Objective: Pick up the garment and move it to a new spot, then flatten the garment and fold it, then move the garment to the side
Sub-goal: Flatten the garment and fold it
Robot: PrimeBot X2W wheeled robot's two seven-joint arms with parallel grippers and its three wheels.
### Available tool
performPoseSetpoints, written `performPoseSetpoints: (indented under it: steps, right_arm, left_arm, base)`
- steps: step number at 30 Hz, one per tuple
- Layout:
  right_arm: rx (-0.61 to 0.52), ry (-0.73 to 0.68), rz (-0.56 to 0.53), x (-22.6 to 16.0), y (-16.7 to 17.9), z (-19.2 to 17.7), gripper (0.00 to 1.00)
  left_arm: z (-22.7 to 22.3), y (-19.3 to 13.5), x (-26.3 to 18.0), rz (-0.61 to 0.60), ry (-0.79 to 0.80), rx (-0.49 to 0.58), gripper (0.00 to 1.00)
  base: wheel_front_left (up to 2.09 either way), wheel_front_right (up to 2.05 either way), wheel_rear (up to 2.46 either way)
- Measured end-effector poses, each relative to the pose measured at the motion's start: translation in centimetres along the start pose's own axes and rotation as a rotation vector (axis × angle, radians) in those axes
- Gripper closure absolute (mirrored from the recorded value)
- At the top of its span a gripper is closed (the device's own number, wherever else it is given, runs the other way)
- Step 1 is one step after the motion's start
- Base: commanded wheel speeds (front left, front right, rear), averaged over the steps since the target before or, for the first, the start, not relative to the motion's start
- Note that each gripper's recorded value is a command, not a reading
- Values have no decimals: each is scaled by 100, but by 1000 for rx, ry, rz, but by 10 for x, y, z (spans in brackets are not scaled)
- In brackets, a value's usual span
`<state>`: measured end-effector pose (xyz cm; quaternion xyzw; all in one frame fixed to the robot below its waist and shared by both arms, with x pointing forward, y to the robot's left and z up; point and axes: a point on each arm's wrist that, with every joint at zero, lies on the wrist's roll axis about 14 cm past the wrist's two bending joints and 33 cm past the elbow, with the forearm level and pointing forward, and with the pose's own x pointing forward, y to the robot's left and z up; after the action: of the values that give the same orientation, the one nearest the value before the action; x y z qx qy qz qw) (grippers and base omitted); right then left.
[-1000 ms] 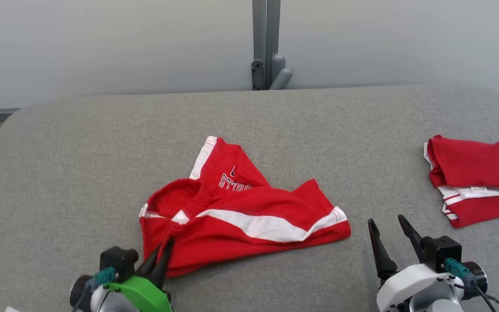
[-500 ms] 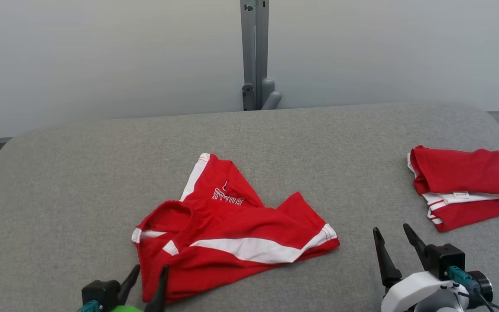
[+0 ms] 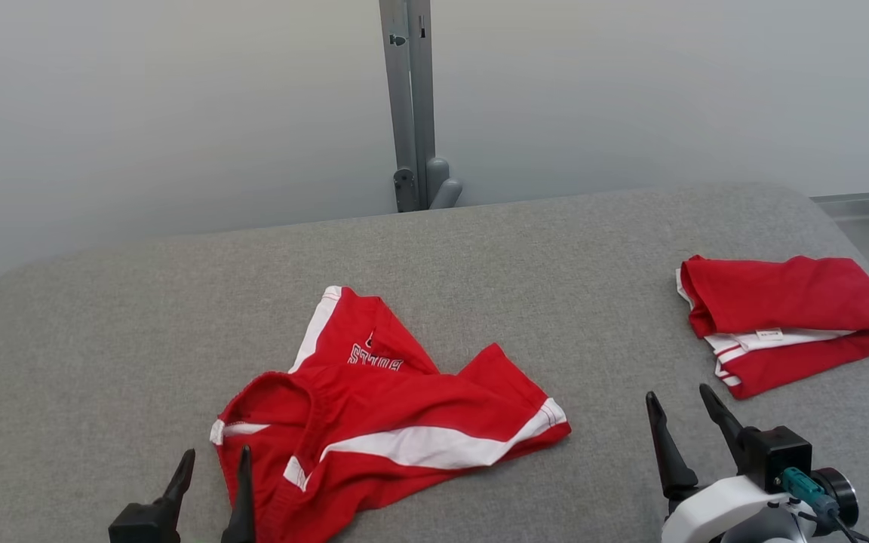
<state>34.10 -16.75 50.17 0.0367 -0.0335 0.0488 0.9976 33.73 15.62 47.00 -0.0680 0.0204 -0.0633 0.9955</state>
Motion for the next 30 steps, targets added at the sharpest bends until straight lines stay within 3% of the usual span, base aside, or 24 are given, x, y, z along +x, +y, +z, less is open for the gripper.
performPoseSetpoints:
  steps: [13, 30]
  right_arm:
    - [-2, 0, 17, -1, 6, 0, 0]
    - [9, 83, 73, 12, 23, -26, 0]
  left_arm:
    - [-14, -3, -14, 13, 31, 11, 0]
    - [-46, -25, 16, -49, 148, -123, 0]
  base:
    - [0, 0, 0]
    - [0, 0, 0]
